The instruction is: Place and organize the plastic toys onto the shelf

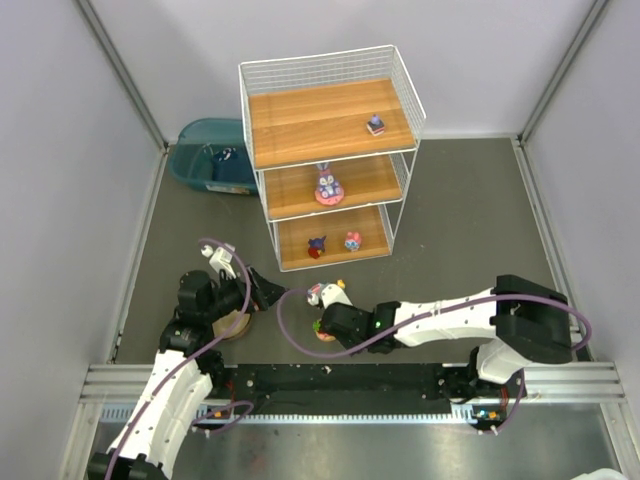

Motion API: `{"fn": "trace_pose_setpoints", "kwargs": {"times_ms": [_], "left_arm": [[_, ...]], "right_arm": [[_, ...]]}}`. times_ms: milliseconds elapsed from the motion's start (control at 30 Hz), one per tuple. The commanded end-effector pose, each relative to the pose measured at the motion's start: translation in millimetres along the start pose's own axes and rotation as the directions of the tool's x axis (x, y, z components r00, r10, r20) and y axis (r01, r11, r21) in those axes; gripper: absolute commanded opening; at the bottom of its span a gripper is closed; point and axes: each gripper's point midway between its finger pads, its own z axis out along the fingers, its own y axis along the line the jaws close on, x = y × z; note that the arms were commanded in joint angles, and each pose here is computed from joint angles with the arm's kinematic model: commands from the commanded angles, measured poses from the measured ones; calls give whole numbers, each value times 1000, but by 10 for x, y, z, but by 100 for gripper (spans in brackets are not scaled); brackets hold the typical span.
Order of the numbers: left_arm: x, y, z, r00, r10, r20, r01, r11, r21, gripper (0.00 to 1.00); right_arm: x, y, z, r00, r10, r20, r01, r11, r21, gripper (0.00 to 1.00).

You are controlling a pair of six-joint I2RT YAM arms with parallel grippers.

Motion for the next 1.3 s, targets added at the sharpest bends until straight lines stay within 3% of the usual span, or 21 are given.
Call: {"fn": "trace_pose_setpoints", "kwargs": {"times_ms": [0,367,533,700,800,1267], "left_arm": [[-62,-44,3,999,34,24,-34,999,18,99],[-62,-37,3,999,34,26,-34,999,15,99],[-54,-48,-4,999,34,25,-35,999,21,99],[-38,-46,-12,999,33,23,-34,999,21,99],[-34,-48,-19,999,33,23,-34,999,21,99],[-54,-16,-68,996,58,68,-58,998,0,99]], "right_arm": [[76,165,-7,994,-109,5,109,990,-93,31],[156,161,21,991,-130,-17,127,987,-101,57],[47,181,-14,1000,9,15,-8,997,-77,66],[-35,229,15,967,242,81,-238,970,-48,67],[-3,205,46,948,291,129,-294,956,6,67],[311,96,120,912,308,270,-362,915,180,68]]}}
